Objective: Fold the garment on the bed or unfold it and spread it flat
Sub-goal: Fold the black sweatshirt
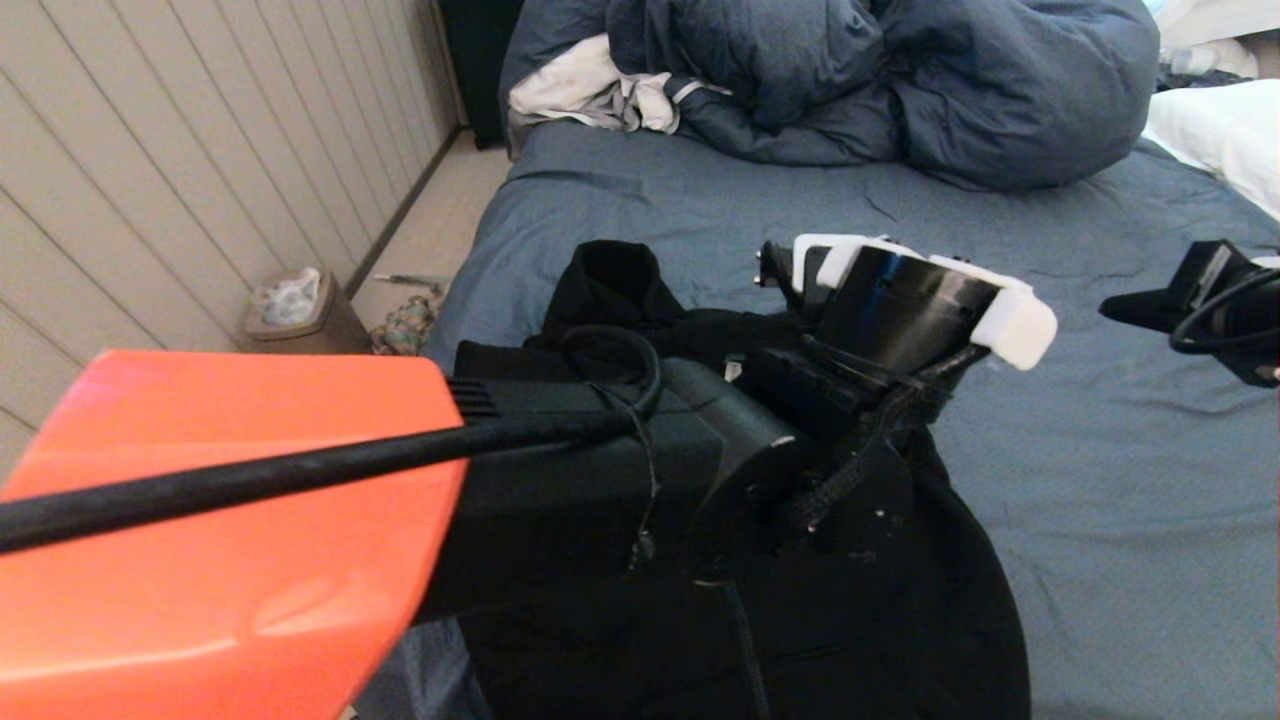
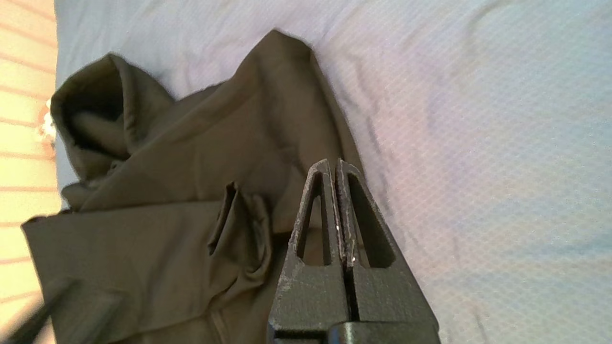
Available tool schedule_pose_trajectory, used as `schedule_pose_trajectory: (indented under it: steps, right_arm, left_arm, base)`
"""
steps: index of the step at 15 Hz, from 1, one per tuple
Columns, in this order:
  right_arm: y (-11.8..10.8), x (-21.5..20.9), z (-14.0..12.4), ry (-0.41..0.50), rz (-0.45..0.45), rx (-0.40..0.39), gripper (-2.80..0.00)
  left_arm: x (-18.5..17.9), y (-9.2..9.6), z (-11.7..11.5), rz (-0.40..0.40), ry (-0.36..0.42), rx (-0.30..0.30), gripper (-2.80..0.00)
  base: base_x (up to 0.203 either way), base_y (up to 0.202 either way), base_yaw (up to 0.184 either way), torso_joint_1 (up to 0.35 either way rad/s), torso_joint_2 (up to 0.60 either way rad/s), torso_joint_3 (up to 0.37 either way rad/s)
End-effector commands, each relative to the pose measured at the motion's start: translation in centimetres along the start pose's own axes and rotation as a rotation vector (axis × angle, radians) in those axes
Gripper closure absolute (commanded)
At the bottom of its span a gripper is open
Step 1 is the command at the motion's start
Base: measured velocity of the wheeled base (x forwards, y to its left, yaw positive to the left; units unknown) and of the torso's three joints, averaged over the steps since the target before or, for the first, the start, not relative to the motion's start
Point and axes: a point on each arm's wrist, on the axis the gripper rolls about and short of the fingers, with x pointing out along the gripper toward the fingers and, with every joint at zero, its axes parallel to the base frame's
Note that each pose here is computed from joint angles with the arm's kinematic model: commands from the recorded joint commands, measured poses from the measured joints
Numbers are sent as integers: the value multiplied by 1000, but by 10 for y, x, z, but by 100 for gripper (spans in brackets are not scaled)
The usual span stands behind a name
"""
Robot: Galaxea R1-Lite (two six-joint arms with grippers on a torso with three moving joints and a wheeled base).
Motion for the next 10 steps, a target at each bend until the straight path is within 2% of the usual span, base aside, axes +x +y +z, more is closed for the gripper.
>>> schedule_pose_trajectory:
  steps: [1,3,4,7,10]
  right_arm:
    - [0,2,-1,14,13,2,0]
    - [0,3,-5,28,16,2,0]
    - [-2,6,-7,39,14,4,-280]
    - [-5,19,-10,85,33,15,-280]
    - [-5,36,-5,126,93,24,-280]
  left_arm:
    - [-14,26,33,32,-40,-55,-280]
    - [-19,66,41,107,-3,-81,-280]
    - [-24,88,39,147,25,-85,-280]
    - [-45,155,29,217,109,-101,-280]
    - [-62,231,31,266,138,-228,-280]
  base:
    - [0,0,0,0,0,0]
    - [0,0,0,0,0,0]
    - [0,0,0,0,0,0]
    - [0,0,0,0,0,0]
    - [0,0,0,0,0,0]
